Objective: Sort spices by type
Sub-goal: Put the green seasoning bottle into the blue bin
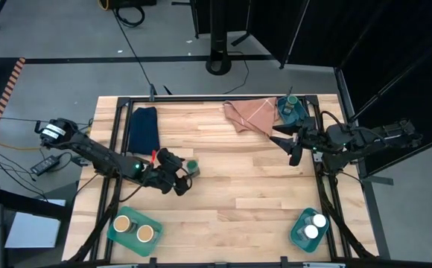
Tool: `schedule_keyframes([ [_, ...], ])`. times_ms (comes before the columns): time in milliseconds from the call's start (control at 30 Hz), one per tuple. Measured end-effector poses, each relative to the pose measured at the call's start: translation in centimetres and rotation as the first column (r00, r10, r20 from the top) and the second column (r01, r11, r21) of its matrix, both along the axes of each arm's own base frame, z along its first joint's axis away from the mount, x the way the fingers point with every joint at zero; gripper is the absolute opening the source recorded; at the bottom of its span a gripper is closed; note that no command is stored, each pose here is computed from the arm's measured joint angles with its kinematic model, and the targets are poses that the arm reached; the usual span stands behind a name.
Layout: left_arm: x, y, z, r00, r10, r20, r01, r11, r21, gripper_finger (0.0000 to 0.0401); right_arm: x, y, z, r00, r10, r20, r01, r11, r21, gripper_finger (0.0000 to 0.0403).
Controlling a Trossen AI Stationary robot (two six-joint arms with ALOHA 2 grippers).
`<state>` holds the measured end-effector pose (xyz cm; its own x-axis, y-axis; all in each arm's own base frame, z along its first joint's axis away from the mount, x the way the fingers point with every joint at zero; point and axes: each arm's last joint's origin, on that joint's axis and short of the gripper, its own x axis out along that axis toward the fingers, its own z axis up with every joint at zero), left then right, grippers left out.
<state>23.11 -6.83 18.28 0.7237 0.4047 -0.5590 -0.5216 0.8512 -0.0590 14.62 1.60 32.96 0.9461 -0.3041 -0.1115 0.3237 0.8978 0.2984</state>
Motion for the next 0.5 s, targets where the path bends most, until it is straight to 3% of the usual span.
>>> schedule_keyframes([
  [500,1.6,-0.7,-2.7,1.0,0.006,-0.021,-0.006,1.0,-0.009,0.0339,0.0,0.0,0.0,1.0,-0.001,0.003,0.001,1.0,0.007,0.0234],
])
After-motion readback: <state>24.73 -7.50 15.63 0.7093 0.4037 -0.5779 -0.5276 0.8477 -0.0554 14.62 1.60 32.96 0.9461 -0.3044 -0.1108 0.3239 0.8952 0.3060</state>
